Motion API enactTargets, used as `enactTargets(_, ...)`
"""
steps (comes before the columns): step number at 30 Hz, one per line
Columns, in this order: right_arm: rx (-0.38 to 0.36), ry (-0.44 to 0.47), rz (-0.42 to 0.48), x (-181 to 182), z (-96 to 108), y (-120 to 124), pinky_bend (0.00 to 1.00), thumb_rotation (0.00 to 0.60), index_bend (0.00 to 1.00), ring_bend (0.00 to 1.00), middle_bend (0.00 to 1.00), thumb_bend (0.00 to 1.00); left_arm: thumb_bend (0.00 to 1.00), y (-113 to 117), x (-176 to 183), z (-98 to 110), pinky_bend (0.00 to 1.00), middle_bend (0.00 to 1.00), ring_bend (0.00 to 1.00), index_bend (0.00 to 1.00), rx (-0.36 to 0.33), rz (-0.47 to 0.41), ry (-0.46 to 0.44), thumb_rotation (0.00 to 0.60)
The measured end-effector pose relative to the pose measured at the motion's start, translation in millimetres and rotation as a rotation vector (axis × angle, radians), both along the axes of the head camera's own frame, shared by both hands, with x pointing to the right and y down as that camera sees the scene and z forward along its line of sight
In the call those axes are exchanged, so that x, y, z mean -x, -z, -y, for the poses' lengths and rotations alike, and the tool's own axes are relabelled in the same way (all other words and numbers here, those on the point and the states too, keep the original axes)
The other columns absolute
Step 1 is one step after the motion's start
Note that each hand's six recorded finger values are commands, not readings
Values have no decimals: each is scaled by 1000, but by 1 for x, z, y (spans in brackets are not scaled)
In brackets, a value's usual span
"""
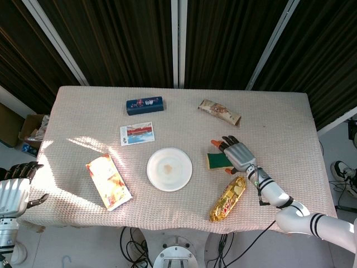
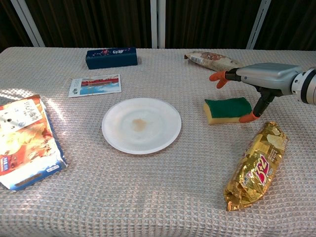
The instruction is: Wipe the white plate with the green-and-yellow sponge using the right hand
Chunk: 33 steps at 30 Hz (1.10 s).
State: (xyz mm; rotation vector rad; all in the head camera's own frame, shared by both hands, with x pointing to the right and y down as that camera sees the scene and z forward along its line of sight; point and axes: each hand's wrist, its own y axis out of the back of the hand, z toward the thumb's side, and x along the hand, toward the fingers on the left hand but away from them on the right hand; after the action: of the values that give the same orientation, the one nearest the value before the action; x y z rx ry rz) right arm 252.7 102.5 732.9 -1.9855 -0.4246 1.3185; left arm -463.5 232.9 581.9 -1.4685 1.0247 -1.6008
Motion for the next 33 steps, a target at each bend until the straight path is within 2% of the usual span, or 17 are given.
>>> enactTargets(7,-12,9,-7,0,-1,1,73,600,36,0,157,106,0,0,0,0,167,191,172,249,-1,-2,-3,600)
enactTargets(13,-22,35,-27,2,-3,1,91,600,169,0,192,109,0,3,-1,-2,167,191,172,258,-9,-5,-1,600)
enactTargets(20,-27,66,-65,10,-2,-3,92,600,244,0,240,127,0,3,3,-8,167,191,172,264,-3,-2,15,600)
enactTargets(28,-37,85,-83,16,-2,-6,97,600,264,1,263,139,0,1,5,-8,167,191,173,265,10,1,18,600)
enactTargets(33,-60,95,-86,20,0,-7,154,600,347,67,332,172,0,-2,5,-7,167,191,173,266,17,0,17,600)
